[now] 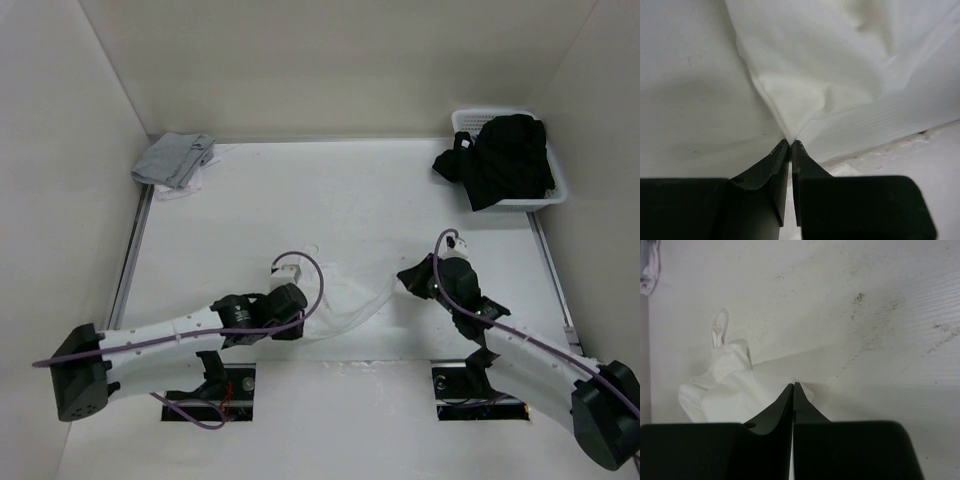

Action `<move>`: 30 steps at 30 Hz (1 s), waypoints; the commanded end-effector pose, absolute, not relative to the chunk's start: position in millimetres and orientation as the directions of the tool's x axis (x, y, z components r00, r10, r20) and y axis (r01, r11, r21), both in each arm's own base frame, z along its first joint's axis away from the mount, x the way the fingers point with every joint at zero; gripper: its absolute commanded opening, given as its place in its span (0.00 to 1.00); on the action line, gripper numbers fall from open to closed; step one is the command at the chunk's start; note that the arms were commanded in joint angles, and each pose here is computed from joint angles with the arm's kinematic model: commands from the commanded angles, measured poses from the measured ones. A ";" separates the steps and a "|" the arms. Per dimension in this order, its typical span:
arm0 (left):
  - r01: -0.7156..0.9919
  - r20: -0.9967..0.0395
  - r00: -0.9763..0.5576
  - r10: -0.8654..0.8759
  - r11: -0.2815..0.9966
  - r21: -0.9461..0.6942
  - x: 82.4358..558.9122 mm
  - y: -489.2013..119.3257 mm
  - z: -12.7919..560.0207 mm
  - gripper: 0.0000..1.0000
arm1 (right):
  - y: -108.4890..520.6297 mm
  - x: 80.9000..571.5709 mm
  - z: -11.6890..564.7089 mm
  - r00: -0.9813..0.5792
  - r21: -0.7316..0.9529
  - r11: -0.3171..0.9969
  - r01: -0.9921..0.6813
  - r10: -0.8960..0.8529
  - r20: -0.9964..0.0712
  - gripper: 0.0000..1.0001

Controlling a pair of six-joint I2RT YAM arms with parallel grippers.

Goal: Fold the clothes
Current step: Flatten the tank top out

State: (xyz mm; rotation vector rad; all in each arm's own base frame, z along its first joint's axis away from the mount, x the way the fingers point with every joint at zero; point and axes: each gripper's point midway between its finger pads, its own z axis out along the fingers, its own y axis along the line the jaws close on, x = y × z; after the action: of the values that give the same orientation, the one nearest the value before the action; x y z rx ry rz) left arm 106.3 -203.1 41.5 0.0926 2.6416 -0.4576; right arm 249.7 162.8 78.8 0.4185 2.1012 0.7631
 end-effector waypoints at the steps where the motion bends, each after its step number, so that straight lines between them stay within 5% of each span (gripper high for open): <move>1: 0.188 -0.584 -0.799 -0.146 0.861 -0.473 144.8 -227.3 139.1 0.04 | 175.3 251.3 132.1 -0.541 0.690 0.719 -0.081 0.550 -0.636 0.02; 8: 0.256 -0.748 -0.509 -0.425 0.755 -0.604 202.2 -189.4 311.0 0.04 | 164.3 208.4 244.8 -0.427 0.718 0.660 -0.221 0.596 -0.680 0.01; 18: 0.370 -0.729 -0.147 -0.669 0.646 -0.668 207.3 -131.6 465.2 0.04 | 135.0 151.2 411.6 -0.289 0.711 0.572 -0.410 0.658 -0.696 0.00; 22: 0.351 -0.707 -0.083 -0.702 0.643 -0.680 214.2 -119.5 476.8 0.04 | 145.0 152.6 431.4 -0.262 0.668 0.613 -0.421 0.623 -0.737 0.00; 30: 0.139 -0.667 -0.124 -0.734 0.653 -0.744 279.9 -117.0 379.2 0.05 | 207.9 216.4 389.7 -0.260 0.560 0.728 -0.396 0.496 -0.828 0.00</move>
State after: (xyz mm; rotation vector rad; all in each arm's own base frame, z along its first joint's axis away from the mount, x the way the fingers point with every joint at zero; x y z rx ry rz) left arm 253.7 -117.6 403.8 -0.4379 1.5094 -0.8183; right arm 193.4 195.0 399.6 0.1204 1.6238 0.8650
